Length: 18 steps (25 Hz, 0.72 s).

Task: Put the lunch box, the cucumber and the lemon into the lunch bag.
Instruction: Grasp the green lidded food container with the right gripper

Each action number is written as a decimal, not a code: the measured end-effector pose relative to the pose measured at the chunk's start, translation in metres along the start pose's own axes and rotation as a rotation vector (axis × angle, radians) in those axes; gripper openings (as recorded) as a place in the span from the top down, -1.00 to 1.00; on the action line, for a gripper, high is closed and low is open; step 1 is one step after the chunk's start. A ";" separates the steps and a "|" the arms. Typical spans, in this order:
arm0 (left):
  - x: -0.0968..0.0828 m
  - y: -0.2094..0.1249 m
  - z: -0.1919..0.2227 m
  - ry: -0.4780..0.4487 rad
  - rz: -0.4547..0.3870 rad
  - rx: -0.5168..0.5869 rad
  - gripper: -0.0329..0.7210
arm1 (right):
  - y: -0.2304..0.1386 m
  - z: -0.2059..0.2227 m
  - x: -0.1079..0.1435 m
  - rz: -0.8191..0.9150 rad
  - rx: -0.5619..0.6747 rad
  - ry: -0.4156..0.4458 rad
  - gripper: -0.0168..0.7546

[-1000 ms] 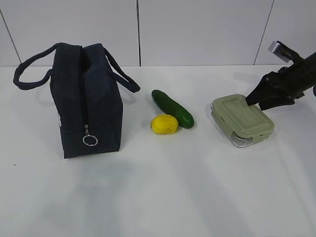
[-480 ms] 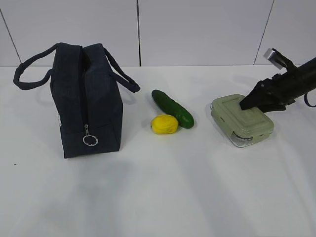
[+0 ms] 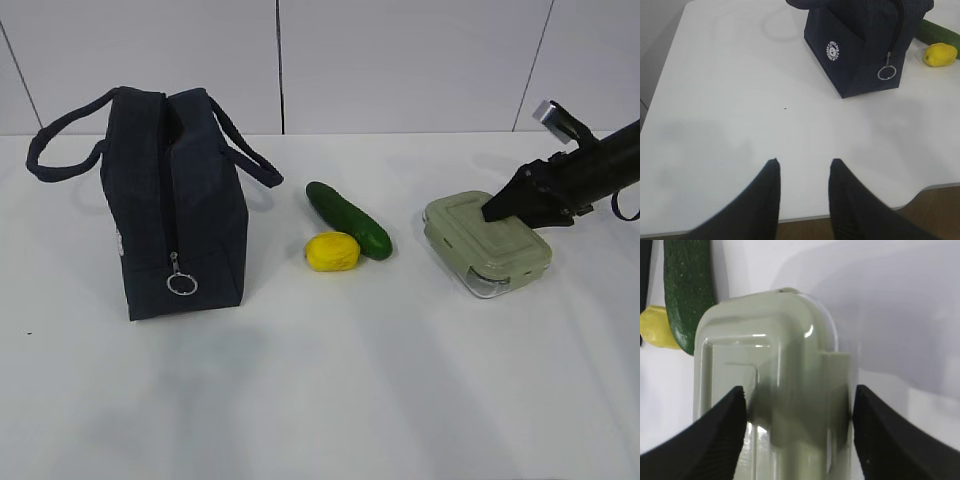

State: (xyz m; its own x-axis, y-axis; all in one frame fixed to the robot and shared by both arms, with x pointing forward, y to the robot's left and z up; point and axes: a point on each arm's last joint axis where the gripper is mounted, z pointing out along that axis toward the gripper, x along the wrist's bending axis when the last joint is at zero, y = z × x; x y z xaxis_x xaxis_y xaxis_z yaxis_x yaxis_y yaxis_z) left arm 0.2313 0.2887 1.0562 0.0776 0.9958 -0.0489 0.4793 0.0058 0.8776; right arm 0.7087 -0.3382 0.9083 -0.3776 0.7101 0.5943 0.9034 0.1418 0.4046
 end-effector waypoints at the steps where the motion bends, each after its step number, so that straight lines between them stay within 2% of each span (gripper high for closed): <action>1: 0.000 0.000 0.000 0.000 0.000 0.000 0.29 | 0.000 0.000 0.000 0.012 0.000 0.000 -0.30; 9: 0.000 0.000 0.000 0.000 0.000 0.000 0.29 | -0.001 -0.007 0.002 0.033 0.047 -0.048 -0.01; 18: 0.000 0.000 0.000 0.000 0.000 0.000 0.29 | -0.002 -0.027 0.010 0.000 0.121 -0.168 0.04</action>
State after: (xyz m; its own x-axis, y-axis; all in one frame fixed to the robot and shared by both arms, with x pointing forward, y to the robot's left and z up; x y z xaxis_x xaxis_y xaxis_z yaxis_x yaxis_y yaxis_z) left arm 0.2313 0.2887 1.0562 0.0776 0.9958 -0.0489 0.4793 0.0058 0.8776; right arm 0.6981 -0.3503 0.9322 -0.3477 0.8138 0.4657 0.9250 0.2166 0.3121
